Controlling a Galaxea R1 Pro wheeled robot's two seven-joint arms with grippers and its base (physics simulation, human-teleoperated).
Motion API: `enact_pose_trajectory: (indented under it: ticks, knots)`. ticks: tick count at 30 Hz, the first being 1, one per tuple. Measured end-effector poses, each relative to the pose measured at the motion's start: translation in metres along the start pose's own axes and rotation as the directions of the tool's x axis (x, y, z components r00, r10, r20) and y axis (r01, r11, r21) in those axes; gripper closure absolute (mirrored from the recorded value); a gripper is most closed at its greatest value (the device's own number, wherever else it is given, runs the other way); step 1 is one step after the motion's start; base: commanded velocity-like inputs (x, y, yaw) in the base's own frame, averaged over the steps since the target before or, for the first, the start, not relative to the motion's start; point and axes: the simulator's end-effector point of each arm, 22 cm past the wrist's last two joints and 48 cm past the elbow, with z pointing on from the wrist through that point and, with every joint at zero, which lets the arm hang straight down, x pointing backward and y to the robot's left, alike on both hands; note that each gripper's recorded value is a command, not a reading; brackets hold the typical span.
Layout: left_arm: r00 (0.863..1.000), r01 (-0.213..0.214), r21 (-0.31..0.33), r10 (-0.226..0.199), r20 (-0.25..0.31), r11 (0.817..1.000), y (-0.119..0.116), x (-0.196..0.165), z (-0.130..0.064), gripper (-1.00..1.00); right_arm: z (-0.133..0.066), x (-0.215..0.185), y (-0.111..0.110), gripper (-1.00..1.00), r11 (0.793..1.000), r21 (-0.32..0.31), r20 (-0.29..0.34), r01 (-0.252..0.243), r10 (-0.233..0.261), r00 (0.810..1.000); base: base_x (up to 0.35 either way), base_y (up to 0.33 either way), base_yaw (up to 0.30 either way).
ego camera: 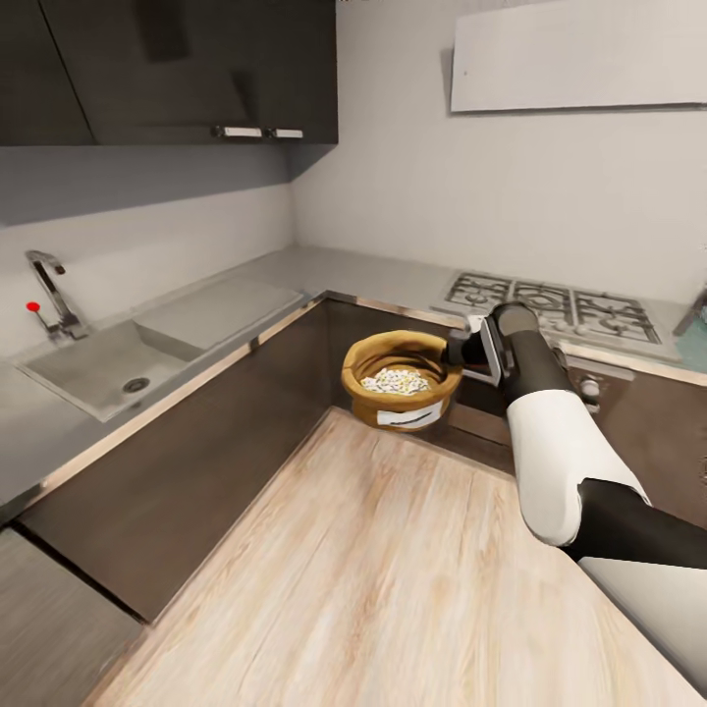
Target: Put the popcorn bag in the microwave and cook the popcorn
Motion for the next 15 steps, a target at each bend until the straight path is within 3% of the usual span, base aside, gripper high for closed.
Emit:
enact_pose_trajectory:
  ticks: [15]
  knots:
    - [1.0,0.0,0.0,0.0,0.0,1.0,0.0004,-0.0003,0.0001,-1.0,0.0003,0.0005,-0.0004,1.0,1.0,0.002,-0.001,0.0,0.0,1.0,-0.346,0.0,0.0]
